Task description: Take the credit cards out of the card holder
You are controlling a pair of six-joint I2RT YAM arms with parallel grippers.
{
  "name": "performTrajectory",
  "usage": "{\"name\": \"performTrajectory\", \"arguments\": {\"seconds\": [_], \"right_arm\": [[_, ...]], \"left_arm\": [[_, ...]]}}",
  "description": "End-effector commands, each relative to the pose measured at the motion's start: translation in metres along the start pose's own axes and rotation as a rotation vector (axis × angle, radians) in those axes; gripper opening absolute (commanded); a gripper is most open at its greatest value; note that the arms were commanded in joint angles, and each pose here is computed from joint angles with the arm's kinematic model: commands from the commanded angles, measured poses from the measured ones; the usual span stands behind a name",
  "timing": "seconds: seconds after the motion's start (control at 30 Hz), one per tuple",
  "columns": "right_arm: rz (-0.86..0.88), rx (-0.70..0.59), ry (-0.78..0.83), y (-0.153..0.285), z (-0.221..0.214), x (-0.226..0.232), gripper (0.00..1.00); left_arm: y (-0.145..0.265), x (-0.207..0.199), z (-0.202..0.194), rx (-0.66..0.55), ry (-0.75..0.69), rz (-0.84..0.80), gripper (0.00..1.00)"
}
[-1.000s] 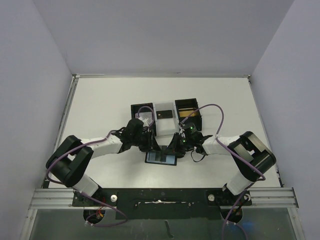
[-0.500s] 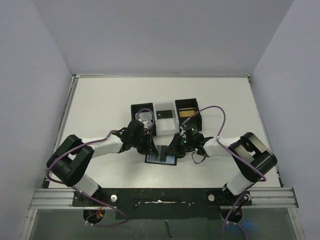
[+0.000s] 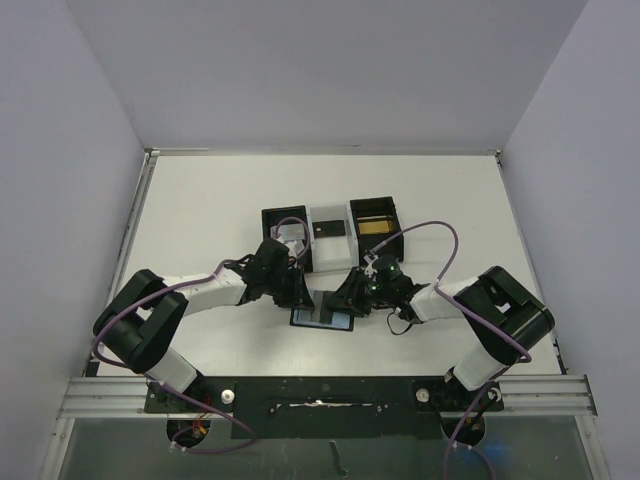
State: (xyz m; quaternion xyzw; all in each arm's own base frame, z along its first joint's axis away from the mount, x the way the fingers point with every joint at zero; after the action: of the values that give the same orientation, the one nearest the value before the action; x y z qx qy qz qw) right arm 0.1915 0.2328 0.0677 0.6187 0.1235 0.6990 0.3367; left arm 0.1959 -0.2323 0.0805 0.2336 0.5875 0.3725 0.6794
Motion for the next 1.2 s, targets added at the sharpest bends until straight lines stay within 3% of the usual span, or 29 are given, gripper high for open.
{"name": "performTrajectory", "arguments": {"seconds": [0.0,0.2,0.33,0.73,0.9,1.17], "right_arm": [[0.046,-0.054,-0.010,0.001,0.005,0.004,0.33],[0.038,-0.065,-0.012,-0.001,-0.003,0.002,0.44],[0.057,-0.067,-0.002,-0.002,-0.003,0.003,0.44],[0.228,-0.108,0.042,-0.001,-0.002,0.015,0.25],[0.147,-0.122,0.055,-0.005,0.001,0.009,0.22],[0.123,-0.132,0.037,0.004,0.002,0.003,0.03]], "left_arm": [[-0.002,0.018,-0.005,0.008,-0.018,0.110,0.14],[-0.002,0.019,-0.005,0.011,-0.024,0.115,0.14],[-0.001,0.019,-0.005,0.008,-0.022,0.115,0.13],[-0.002,0.019,-0.005,0.010,-0.022,0.118,0.12],[-0.002,0.019,-0.005,0.008,-0.021,0.118,0.12],[-0.002,0.019,-0.004,0.006,-0.020,0.119,0.12]]}}
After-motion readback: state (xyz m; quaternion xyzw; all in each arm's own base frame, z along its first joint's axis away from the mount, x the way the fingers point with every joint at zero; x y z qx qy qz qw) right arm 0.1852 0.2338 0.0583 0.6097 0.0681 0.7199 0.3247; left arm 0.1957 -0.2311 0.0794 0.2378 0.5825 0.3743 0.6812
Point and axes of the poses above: each gripper's point midway between its finger pads, its own y axis back along the fingers, its own x axis along the line the jaws close on, z = x × y, the point moved 7 cm from there along y, back along the fingers, and after that the axes turned 7 degrees about y, right-handed, at the moved point
